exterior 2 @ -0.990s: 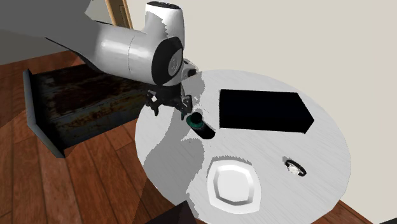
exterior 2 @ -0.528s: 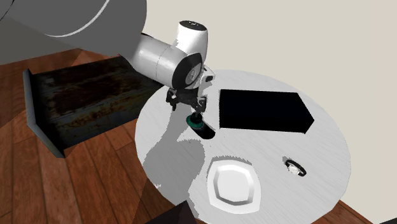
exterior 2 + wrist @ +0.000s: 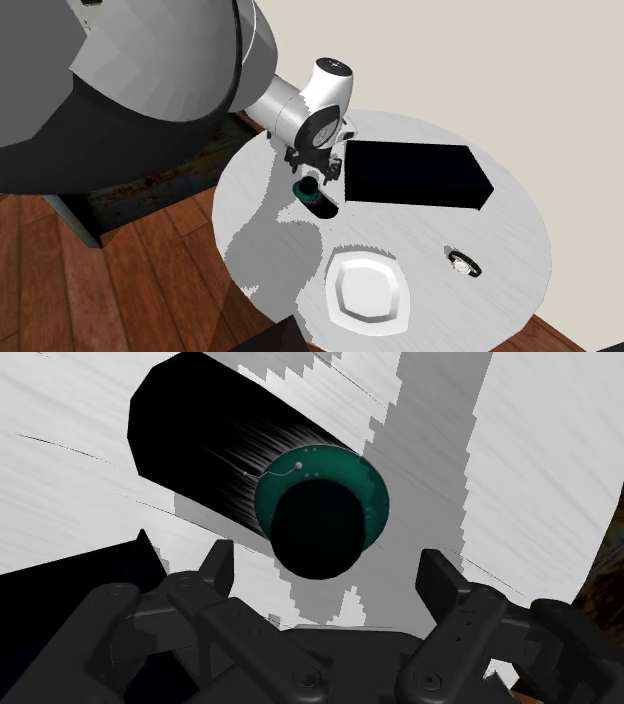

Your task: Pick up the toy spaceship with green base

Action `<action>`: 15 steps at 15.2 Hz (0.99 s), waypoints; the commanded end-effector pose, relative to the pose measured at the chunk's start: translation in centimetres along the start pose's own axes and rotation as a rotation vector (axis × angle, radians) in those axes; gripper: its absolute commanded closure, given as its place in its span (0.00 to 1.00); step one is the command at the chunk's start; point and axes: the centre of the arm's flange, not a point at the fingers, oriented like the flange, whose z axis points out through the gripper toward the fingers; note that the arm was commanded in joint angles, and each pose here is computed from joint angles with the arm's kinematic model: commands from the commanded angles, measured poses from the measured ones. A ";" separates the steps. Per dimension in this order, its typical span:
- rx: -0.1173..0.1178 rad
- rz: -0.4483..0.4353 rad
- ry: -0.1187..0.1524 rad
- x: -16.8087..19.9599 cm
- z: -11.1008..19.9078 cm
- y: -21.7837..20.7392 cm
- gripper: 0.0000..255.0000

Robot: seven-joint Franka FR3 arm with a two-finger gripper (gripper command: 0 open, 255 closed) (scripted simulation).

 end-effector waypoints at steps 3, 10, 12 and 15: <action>0.001 0.002 0.001 -0.3 2.1 0.5 0.00; 0.001 0.002 0.001 -0.5 2.8 0.6 1.00; 0.001 0.002 0.001 -0.5 2.8 0.6 1.00; 0.001 0.002 0.001 -0.5 2.9 0.6 1.00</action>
